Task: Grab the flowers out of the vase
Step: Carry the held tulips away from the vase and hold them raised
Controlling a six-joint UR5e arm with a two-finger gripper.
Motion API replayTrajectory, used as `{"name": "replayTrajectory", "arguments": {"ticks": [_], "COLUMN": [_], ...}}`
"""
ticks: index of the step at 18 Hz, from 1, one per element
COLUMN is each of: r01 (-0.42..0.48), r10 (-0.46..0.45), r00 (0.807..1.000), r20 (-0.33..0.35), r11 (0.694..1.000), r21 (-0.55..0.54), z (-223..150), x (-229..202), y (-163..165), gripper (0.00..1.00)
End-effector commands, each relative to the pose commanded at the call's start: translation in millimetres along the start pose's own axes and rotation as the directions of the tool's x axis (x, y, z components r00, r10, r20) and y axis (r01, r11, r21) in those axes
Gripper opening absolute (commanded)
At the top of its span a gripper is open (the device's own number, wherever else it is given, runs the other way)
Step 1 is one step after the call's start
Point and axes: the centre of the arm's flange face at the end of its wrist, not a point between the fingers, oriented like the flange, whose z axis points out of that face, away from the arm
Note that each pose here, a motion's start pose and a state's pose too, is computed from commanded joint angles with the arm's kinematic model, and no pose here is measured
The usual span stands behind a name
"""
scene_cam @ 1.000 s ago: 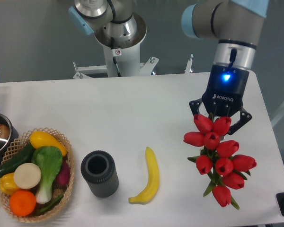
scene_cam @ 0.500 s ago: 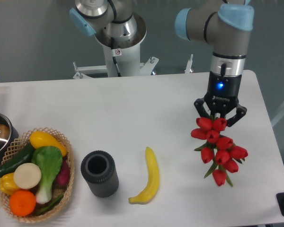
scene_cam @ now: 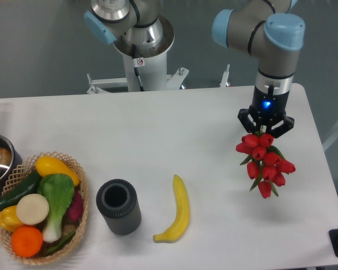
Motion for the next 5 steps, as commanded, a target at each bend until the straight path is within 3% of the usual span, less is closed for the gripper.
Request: {"name": "replayTrajectory", "arguments": {"ticks": [5], "r01": [-0.019], "r10": [0.020], "r00": [1.000], "r20": [0.019], "r11": [0.999], "r21": [-0.038], "z": [3.9], "x": [-9.6], "y": [-11.9], "gripper": [0.04]}}
